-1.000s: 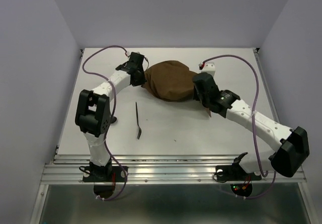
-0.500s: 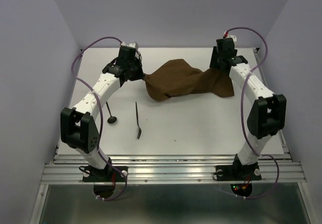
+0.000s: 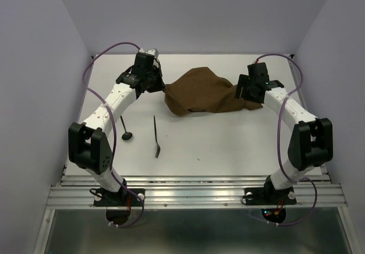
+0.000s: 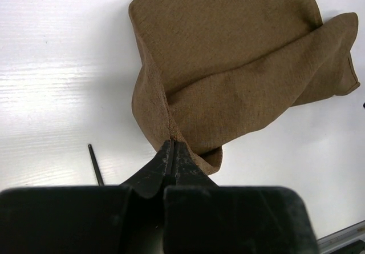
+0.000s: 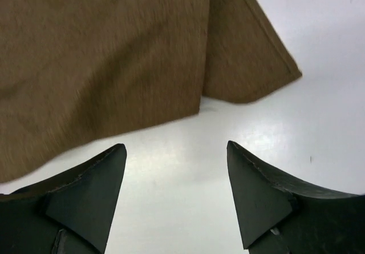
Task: Fold the napkin into a case and place the utensils inside
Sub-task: Pick up the crumpled napkin from the center of the board.
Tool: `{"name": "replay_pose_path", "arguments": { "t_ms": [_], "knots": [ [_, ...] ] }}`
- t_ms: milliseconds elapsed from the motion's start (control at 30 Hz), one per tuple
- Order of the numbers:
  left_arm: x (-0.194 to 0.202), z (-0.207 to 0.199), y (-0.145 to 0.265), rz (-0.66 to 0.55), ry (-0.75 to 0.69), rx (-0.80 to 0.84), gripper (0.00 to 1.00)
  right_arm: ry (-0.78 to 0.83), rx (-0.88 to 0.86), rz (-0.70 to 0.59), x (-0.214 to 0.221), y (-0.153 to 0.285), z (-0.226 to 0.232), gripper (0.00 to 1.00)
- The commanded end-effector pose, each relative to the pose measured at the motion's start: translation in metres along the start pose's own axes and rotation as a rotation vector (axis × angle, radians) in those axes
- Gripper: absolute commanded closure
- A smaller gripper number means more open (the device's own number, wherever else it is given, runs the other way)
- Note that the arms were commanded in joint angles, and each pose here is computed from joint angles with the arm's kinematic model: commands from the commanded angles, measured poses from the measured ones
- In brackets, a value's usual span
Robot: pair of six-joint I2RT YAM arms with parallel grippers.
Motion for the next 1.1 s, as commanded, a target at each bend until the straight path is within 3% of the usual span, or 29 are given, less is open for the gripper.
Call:
{"name": "replay_pose_path", "arguments": {
  "t_ms": [0, 233, 467, 567, 633, 833, 900, 1067],
  "knots": [
    [-0.007, -0.007, 0.008, -0.017, -0.03, 0.023, 1.0, -0.078, -0.065, -0.027, 0.022, 0.007, 0.006, 0.24],
    [-0.008, -0.009, 0.006, -0.005, -0.037, 0.026, 1.0, -0.085, -0.085, 0.05, 0.058, -0.012, 0.009, 0.28],
    [-0.003, -0.006, 0.005, 0.008, -0.037, 0.02, 1.0, -0.074, -0.111, -0.008, 0.04, -0.031, 0.017, 0.29],
    [0.0, -0.006, 0.006, 0.016, -0.037, 0.024, 1.0, -0.077, -0.126, -0.01, 0.034, -0.042, 0.023, 0.34],
    [0.0, -0.007, 0.008, 0.015, -0.042, 0.027, 1.0, -0.081, -0.133, 0.011, 0.036, -0.051, 0.026, 0.44],
    [-0.001, -0.007, 0.015, 0.003, -0.048, 0.022, 1.0, -0.097, -0.155, -0.025, 0.024, -0.04, 0.029, 0.94],
    [-0.002, -0.006, 0.019, -0.007, -0.049, 0.013, 1.0, -0.098, -0.168, -0.044, 0.016, -0.028, 0.029, 0.99],
    [-0.014, -0.008, 0.029, -0.059, -0.053, -0.007, 1.0, -0.104, -0.209, -0.144, -0.012, 0.03, 0.025, 0.99]
  ]
}}
Point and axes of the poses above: each gripper's point midway between its finger pads, its own y axis back along the fingers, its own z axis along the line the jaws close on, x = y × z, the point moved 4 cm from there along y, back along the fingers, and after that the axes turned 10 degrees about y, right-handed, at the moved point
